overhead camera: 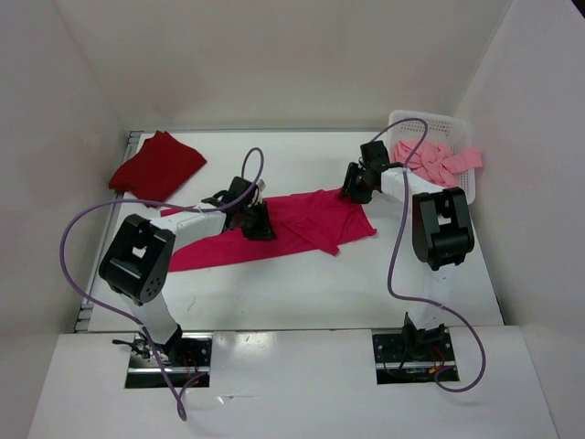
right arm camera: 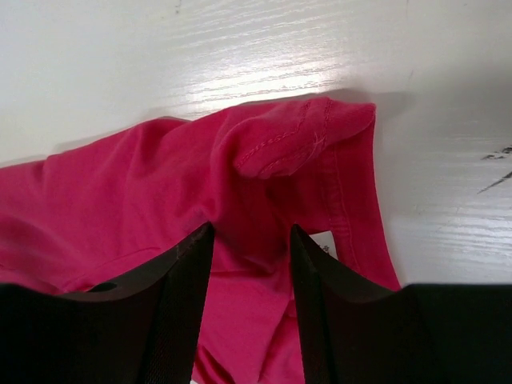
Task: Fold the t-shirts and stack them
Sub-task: Fold the other side of the tshirt into a rectangle
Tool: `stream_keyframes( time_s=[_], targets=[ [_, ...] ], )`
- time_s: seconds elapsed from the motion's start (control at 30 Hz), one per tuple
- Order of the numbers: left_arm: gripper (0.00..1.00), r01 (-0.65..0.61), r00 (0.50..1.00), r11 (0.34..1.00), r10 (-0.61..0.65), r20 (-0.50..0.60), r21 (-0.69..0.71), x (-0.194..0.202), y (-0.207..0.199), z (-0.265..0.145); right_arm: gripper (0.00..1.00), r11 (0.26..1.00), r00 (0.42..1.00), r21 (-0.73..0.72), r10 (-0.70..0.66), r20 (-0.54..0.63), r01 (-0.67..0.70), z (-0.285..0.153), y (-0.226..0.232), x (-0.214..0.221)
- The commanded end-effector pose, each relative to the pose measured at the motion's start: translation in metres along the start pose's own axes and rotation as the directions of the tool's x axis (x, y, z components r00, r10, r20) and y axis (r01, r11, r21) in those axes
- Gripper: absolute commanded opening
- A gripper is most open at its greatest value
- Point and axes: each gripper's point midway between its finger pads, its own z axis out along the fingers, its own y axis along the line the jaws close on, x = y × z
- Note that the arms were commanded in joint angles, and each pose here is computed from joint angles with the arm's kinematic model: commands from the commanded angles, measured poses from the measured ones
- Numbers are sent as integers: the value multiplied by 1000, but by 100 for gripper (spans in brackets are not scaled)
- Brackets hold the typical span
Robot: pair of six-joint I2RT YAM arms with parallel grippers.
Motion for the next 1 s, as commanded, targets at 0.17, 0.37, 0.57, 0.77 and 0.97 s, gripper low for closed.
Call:
stream_keyframes(
  time_s=[0.17,0.37,0.57,0.77,0.97],
  targets=[
    [30,-2,999,999,1,-41,-36,20,16,19,22,997,998,-63,-39,59,43,5,18,-21],
    [31,-25,997,991,15,-71,-130,35,41,18,7,997,989,-69,-35,145,46,-18,30,-47],
    [31,-15,997,986,1,-83,-165,44,58,14,7,998,982,6,-62,181,62,-24,21,-70],
    [32,-13,995,985,-4,-96,-174,53,63,9,12,998,984,11,-62,169,61,-6,16,-77],
    [33,-7,997,987,-6,-75,-162,50,58,0,46,999,988,19,-49,148,47,0,12,-70]
  ],
)
